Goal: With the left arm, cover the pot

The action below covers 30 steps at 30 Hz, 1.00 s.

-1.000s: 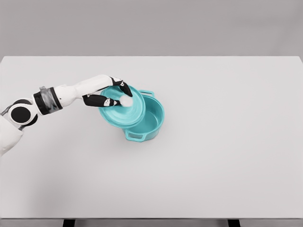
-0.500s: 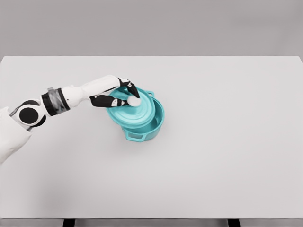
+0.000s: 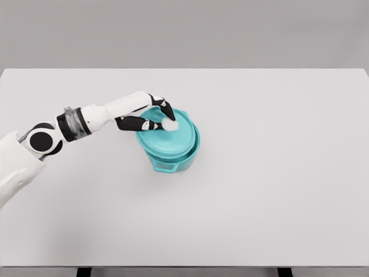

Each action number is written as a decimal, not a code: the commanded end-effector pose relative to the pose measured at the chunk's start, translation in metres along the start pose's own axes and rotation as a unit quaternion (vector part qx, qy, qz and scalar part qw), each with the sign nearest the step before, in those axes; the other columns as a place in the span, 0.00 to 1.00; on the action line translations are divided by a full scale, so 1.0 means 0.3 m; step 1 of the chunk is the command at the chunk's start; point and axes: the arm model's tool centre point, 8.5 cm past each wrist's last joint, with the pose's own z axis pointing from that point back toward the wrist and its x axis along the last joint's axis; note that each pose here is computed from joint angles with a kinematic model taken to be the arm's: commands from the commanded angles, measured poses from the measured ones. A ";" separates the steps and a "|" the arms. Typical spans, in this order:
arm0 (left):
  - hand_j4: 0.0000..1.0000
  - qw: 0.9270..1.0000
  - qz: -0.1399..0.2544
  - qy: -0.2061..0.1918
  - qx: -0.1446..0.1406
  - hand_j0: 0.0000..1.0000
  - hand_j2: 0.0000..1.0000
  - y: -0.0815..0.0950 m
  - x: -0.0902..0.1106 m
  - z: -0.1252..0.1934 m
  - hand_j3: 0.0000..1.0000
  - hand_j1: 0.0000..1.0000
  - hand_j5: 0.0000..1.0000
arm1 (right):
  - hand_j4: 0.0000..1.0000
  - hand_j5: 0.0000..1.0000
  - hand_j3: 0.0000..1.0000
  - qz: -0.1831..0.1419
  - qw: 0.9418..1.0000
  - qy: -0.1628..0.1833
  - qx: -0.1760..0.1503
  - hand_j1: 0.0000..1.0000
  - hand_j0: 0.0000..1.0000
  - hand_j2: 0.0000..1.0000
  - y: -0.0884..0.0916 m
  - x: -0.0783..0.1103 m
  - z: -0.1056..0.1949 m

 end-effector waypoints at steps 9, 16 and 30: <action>0.46 1.000 0.010 -0.004 0.005 0.46 0.46 -0.015 0.001 -0.015 0.46 0.46 0.46 | 1.00 1.00 1.00 0.000 1.000 0.000 0.000 1.00 1.00 1.00 0.000 0.000 0.000; 0.58 1.000 0.012 -0.005 0.006 0.58 0.58 -0.019 -0.001 -0.022 0.58 0.58 0.58 | 1.00 1.00 1.00 0.001 1.000 -0.001 0.000 1.00 1.00 1.00 -0.001 0.003 0.000; 0.64 1.000 0.010 -0.009 0.005 0.64 0.64 -0.027 0.004 -0.040 0.64 0.64 0.64 | 1.00 1.00 1.00 0.000 1.000 0.000 0.000 1.00 1.00 1.00 0.000 0.000 0.000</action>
